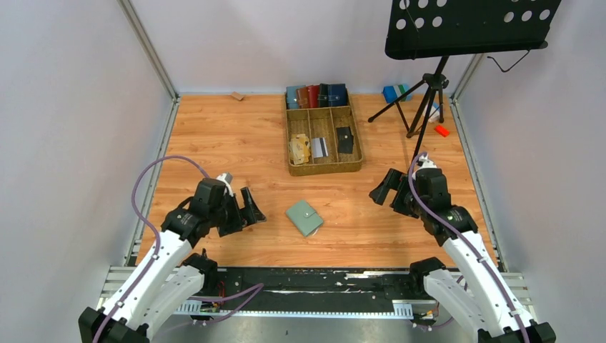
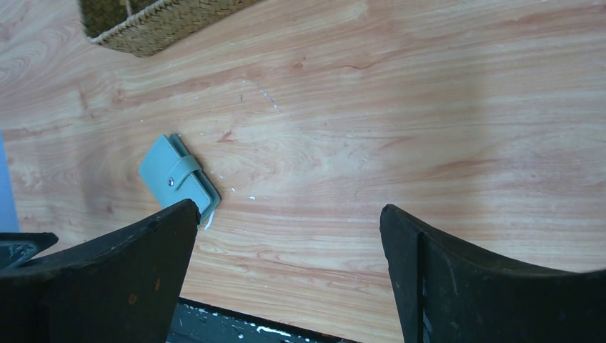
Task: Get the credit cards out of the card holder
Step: Open the card holder at the center of the board.
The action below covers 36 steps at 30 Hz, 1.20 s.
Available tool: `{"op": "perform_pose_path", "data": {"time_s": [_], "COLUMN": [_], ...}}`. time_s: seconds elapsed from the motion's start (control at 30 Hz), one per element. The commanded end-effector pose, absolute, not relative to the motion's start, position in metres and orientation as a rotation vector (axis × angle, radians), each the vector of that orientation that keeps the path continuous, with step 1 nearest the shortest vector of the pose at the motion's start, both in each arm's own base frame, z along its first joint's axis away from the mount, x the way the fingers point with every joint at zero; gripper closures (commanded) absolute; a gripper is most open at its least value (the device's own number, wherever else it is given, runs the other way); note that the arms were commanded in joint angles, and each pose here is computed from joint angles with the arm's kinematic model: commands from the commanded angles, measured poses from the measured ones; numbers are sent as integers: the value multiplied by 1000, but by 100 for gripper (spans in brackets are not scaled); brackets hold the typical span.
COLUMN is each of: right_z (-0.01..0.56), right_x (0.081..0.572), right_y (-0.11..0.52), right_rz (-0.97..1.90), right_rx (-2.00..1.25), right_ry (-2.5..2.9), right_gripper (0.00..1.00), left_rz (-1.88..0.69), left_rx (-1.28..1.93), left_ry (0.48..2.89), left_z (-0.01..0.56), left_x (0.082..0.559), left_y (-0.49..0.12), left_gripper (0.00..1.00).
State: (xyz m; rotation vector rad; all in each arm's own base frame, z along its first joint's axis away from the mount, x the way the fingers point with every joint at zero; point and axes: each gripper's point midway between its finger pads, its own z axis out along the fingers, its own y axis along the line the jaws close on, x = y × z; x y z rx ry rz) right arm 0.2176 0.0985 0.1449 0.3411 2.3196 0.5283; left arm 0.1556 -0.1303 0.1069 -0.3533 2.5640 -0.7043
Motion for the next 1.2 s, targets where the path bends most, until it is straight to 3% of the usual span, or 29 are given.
{"op": "perform_pose_path", "data": {"time_s": [0.0,0.13,0.23,0.43,0.57,0.73,0.97,1.17], "right_z": [152,147,156,143,122,113,88,66], "right_x": [225,220,212,206,205,211,224,223], "right_y": [115,127,160,207,231,259,289,302], "right_rz": [643,714,902,768,817,814,811,860], "right_rx": [266,175,-33,-342,-360,-443,-551,-542], "right_ry": [2263,2287,2287,2348,2430,2436,2522,2589], "right_gripper": [0,0,8,10,17,18,33,35], "left_rz": [-734,-846,-958,-1034,-1083,-1096,-1168,-1192], "left_rx": [-324,-337,-341,-361,-374,-403,-438,-430], "left_ry": [2526,2505,2479,2424,2420,2445,2399,2404], "left_z": [113,108,107,104,100,88,82,75], "left_x": [168,167,163,163,165,164,169,174], "left_y": [-137,-150,-161,-166,-172,-175,-182,-190], "left_gripper": [0,0,0,0,0,0,5,7]}}
